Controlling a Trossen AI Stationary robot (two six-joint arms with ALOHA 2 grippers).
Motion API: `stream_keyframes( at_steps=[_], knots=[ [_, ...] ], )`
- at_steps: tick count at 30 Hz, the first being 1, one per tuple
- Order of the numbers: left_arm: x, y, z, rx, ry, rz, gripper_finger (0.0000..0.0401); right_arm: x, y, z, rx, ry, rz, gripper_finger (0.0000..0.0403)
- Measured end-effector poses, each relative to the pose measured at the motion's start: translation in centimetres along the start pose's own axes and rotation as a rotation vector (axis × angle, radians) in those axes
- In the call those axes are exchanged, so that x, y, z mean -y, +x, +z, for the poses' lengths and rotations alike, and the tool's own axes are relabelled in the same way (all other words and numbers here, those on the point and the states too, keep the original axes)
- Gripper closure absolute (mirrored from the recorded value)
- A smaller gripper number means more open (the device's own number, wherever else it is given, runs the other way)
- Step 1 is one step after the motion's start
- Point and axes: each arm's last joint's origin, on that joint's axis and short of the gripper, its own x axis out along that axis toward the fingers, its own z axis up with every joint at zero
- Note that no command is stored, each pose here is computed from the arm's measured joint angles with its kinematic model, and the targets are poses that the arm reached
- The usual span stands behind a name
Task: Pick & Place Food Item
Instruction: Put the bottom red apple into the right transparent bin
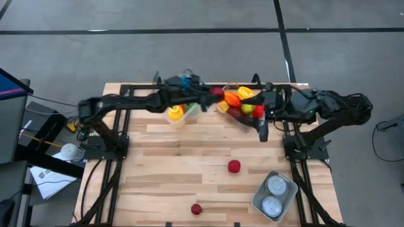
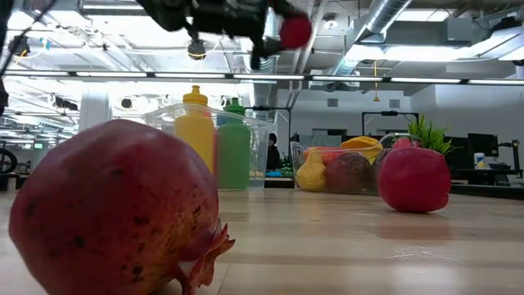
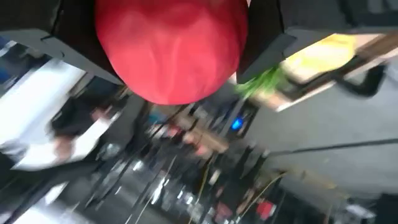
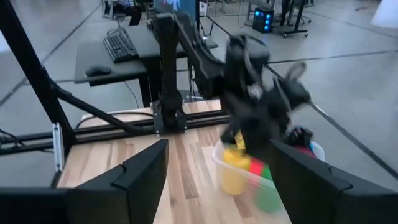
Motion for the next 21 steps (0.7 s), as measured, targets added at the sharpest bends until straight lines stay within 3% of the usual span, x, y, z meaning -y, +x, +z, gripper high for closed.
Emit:
stream_keyframes(
  at_steps=[6,13,16,21],
  knots=[
    [-1.4,4.9,-3.9,-0.083,0.248,0.081,0.0122,0.4,0.0,0.1,0.004,0.094,-0.026,0.0138],
    [-2.1,9.4,-6.2,-0.181,0.558,0.169,0.0122,-0.1,1.3,-0.3,-0.021,0.159,-0.043,0.0138],
    [-2.7,10.5,-7.4,-0.197,0.605,0.183,0.0122,-0.3,1.8,-0.4,-0.03,0.174,-0.045,0.0138],
    [-4.6,11.5,-10.1,-0.258,0.591,0.189,0.0122,-0.6,2.3,-0.6,-0.046,0.211,-0.05,0.0138]
  ],
)
